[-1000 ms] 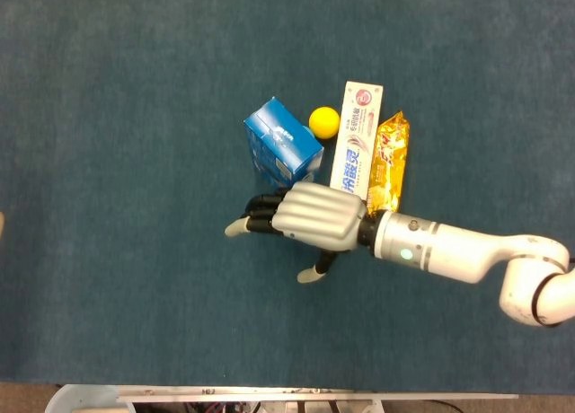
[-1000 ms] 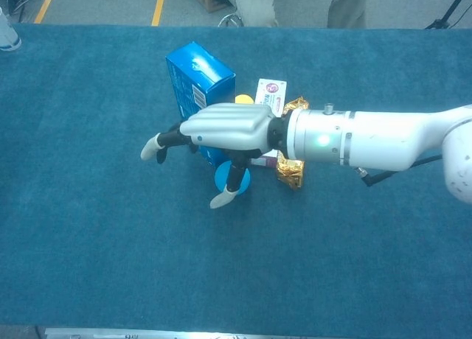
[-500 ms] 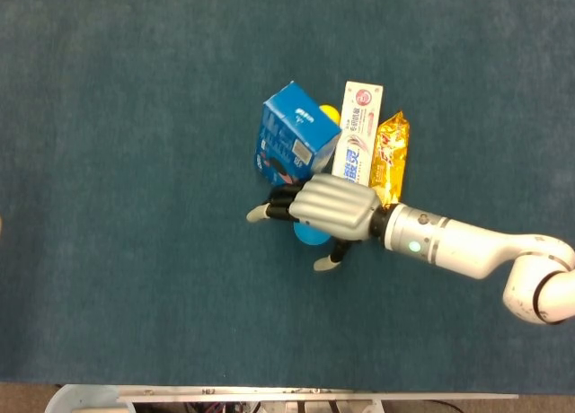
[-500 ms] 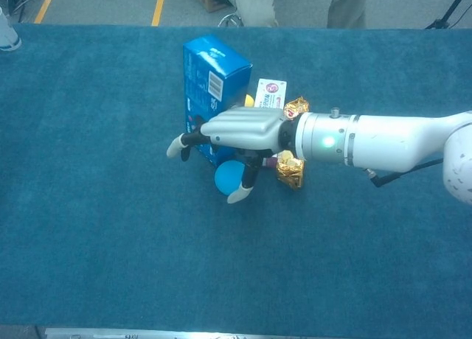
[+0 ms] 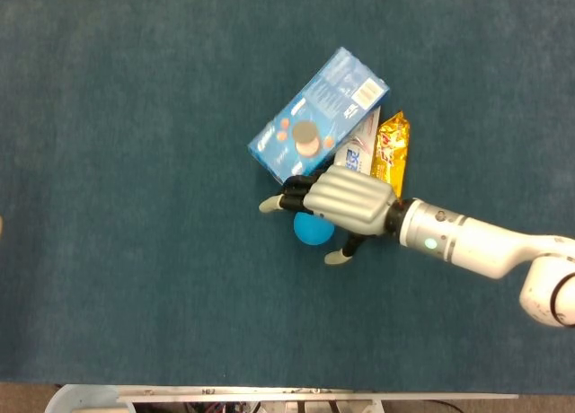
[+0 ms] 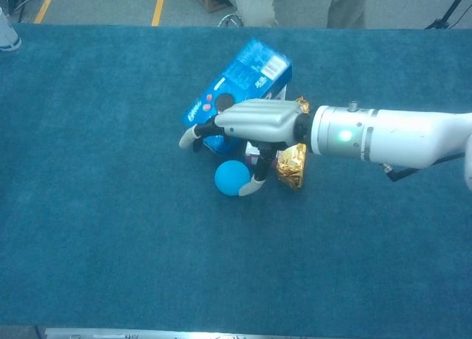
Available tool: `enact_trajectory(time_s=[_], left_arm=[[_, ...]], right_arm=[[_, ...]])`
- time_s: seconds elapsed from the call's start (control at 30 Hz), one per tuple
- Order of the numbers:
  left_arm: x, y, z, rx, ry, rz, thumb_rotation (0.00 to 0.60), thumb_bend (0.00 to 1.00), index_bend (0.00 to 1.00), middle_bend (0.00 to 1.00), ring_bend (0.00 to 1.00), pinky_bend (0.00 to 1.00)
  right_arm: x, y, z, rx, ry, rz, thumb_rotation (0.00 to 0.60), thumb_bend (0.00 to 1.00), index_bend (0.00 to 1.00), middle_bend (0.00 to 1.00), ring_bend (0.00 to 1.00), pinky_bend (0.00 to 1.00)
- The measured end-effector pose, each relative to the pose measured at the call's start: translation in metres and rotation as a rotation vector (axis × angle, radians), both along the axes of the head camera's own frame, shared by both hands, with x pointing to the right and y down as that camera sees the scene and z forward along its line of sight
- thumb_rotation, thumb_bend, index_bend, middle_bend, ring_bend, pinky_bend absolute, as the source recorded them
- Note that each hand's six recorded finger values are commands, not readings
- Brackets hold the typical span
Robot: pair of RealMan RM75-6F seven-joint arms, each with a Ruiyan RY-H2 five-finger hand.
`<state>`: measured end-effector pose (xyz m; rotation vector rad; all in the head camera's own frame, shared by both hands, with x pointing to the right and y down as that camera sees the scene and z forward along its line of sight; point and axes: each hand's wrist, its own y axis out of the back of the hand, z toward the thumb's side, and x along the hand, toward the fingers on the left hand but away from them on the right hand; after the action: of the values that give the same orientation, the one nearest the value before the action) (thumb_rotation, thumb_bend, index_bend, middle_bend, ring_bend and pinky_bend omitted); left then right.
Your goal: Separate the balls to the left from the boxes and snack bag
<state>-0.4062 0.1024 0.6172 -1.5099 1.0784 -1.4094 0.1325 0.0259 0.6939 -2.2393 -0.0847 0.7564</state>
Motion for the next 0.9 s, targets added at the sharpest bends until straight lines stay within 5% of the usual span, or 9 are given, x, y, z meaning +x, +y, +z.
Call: enact_trajectory(time_s=[0.3,0.67,0.9], left_arm=[[0.001,0.0,0.001,-0.001,0.005,0.005,0.6,0.37,0.07,0.12,0.07,0.0],[-0.003,0.004,-0.002,0.003,0.005,-0.008,0.6,0.37,0.07,0.12,0.07,0.0],[-0.004,0.008,-0.006,0.003,0.01,-0.012,0.6,0.37,0.07,0.12,0.07,0.0]], right_arm=[[0.022,-0.027,-0.029,0.082,-0.06,0.089,0.6,0.09,0.16,0.25,0.16,0.31],[0.039,-0.059,-0.035,0.16,-0.035,0.205,0.6,0.08,0.16,0.25,0.15,0.3],[0.047,-0.084,-0.032,0.217,0.031,0.267,0.6,0.0,0.01,0.14,0.04,0.14]])
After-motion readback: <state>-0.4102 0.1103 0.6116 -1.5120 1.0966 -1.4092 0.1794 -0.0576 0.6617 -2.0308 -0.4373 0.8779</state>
